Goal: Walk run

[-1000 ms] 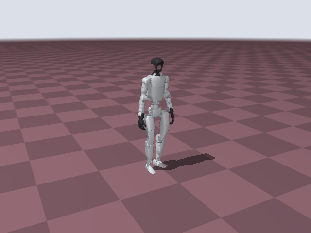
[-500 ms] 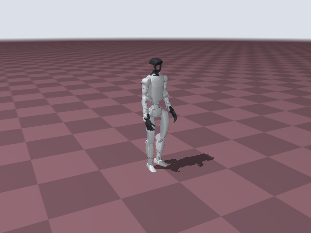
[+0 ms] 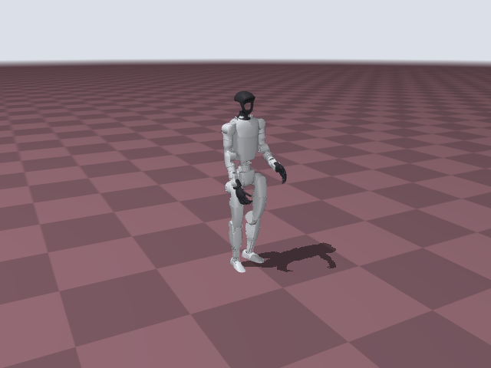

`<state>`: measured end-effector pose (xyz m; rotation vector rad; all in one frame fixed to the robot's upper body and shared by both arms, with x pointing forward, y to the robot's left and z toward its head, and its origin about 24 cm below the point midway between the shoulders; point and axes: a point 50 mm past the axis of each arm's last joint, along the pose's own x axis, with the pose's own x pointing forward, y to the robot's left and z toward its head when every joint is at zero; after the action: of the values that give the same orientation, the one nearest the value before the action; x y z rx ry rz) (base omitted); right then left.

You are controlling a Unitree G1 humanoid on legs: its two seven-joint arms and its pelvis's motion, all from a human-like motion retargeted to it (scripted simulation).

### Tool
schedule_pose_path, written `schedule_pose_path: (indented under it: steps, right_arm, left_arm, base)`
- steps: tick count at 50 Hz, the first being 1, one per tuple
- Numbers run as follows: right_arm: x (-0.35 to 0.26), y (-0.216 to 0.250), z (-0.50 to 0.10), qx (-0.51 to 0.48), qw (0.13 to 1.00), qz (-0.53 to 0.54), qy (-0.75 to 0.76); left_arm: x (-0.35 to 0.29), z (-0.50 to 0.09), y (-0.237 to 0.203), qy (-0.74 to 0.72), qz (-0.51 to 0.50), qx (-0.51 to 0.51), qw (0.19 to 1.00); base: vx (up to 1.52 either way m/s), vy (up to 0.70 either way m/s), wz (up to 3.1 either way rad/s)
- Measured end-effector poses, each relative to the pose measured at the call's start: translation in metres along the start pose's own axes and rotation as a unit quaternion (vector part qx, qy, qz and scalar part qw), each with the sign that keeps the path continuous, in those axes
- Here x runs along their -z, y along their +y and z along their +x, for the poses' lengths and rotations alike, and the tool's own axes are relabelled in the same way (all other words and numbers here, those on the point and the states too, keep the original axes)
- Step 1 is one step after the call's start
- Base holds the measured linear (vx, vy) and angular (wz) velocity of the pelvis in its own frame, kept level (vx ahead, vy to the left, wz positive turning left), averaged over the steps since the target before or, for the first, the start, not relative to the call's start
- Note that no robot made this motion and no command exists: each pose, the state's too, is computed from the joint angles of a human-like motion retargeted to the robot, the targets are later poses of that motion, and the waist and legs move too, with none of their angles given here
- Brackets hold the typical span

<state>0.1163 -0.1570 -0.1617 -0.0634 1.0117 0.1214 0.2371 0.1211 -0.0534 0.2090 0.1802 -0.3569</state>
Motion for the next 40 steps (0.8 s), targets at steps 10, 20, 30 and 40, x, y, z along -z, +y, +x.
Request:
schedule_pose_path:
  steps: [10, 20, 30, 40]
  right_arm:
    - [0.04, -0.012, -0.014, 0.029, 0.998, -0.013, 0.062]
    - [0.126, -0.032, -0.061, 0.086, 0.962, 0.05, 0.256]
    - [0.145, -0.037, -0.077, 0.103, 0.945, 0.077, 0.301]
    - [0.096, -0.039, -0.042, 0.085, 0.976, 0.037, 0.197]
  left_arm:
    - [0.09, -0.085, -0.015, 0.207, 0.045, -0.012, 0.977]
    - [0.166, -0.198, -0.03, 0.539, 0.042, 0.012, 0.841]
    - [0.172, -0.225, -0.036, 0.592, -0.014, -0.003, 0.805]
    - [0.162, -0.183, -0.04, 0.523, 0.034, 0.042, 0.851]
  base:
    - [0.01, 0.08, 0.01]
    - [-0.02, 0.06, 0.52]
    - [-0.04, 0.07, 0.53]
    - [-0.02, 0.06, 0.33]
